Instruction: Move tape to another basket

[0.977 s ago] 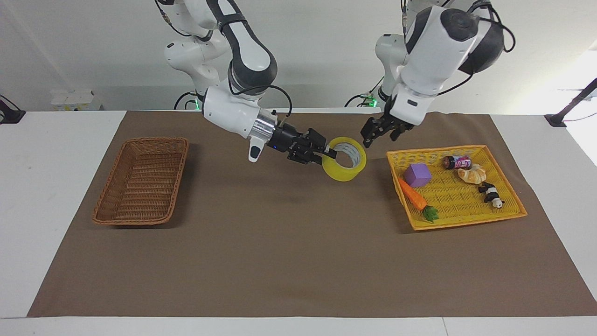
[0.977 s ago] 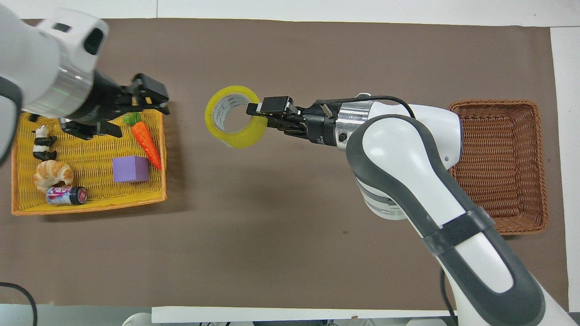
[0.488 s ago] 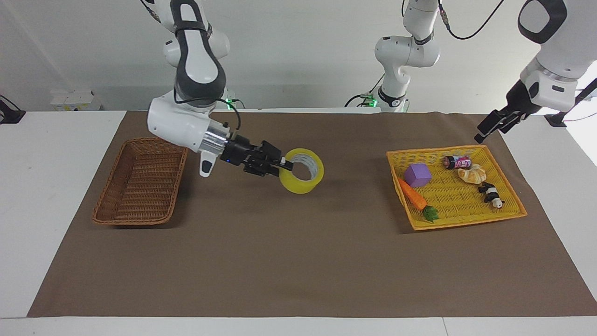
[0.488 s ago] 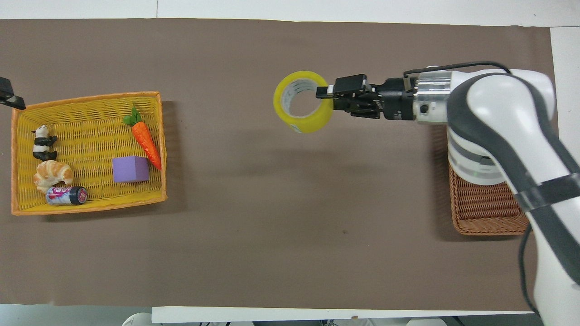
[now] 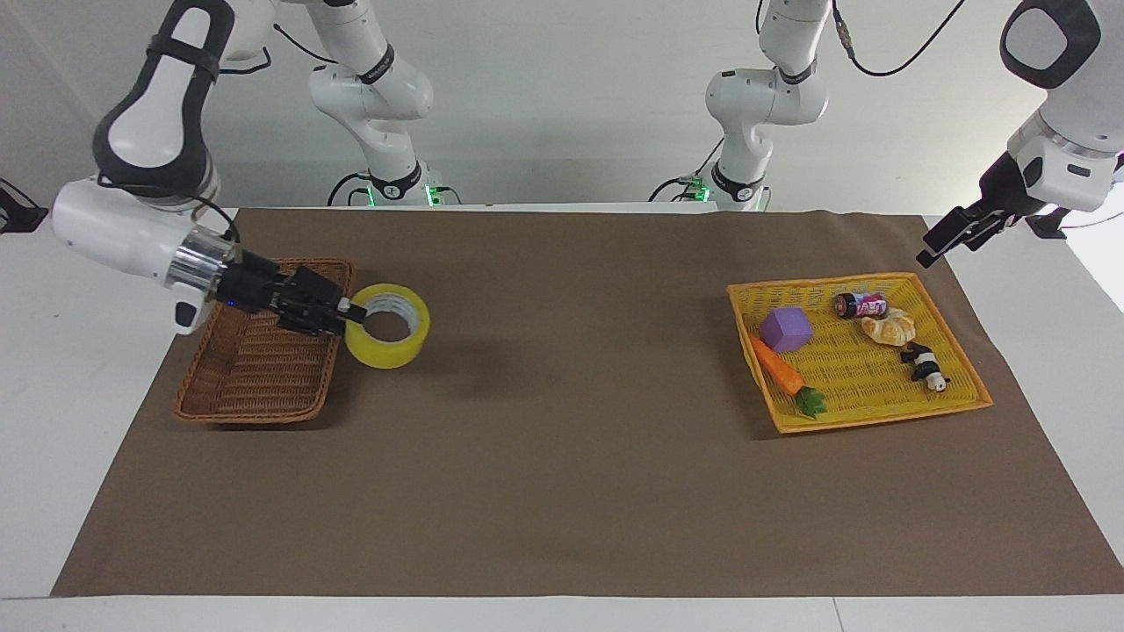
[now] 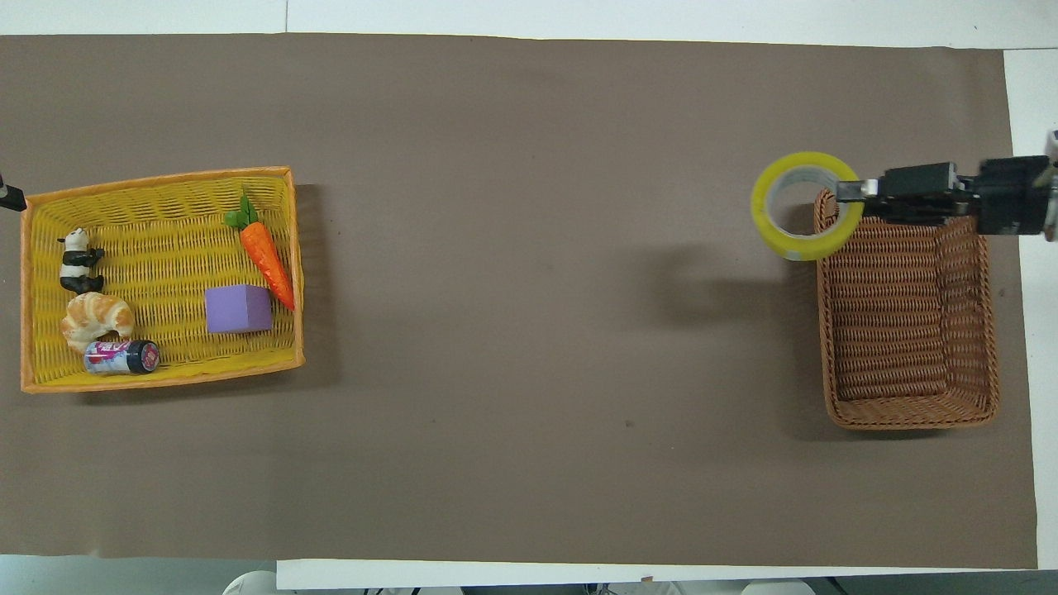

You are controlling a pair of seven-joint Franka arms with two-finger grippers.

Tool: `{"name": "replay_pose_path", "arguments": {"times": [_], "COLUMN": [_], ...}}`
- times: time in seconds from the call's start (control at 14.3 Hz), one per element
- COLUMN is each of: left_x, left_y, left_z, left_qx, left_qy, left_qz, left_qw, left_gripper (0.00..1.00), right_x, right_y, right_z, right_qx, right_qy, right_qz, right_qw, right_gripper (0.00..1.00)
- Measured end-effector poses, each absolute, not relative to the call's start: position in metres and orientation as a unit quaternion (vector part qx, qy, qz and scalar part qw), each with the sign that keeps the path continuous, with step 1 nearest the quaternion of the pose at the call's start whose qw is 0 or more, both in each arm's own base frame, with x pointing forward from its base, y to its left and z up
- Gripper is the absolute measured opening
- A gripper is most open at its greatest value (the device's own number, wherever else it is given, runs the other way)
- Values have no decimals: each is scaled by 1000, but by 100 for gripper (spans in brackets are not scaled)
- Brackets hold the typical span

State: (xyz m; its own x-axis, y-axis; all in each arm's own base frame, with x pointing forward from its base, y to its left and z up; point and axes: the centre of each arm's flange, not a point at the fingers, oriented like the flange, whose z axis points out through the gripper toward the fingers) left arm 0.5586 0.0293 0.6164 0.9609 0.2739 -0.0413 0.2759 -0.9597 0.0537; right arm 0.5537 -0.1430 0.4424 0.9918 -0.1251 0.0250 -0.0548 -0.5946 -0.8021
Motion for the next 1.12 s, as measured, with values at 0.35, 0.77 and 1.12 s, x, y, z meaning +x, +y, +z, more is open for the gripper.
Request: {"name": "replay_pose_path", "arguments": {"times": [0.35,0.77,1.12], "left_x": [558,546,541], "left_y": [31,-20,-44], "left_z": [619,641,650], "left_qx": [990,995,998], "left_qy": [140,91,64], "left_qz": [-14,-5,-13], "left_qw": [29,33,5], "left_gripper": [100,100,100], "right_x": [482,478,476], "right_y": [-267,-270,-268], "right_z": [410,341,317], "right_qx": [-917,-922,-926], "right_qy": [23,10,1], "right_qz": [-32,-22,-20], "right_qw": [398,387,378], "right_gripper": [54,54,54]}}
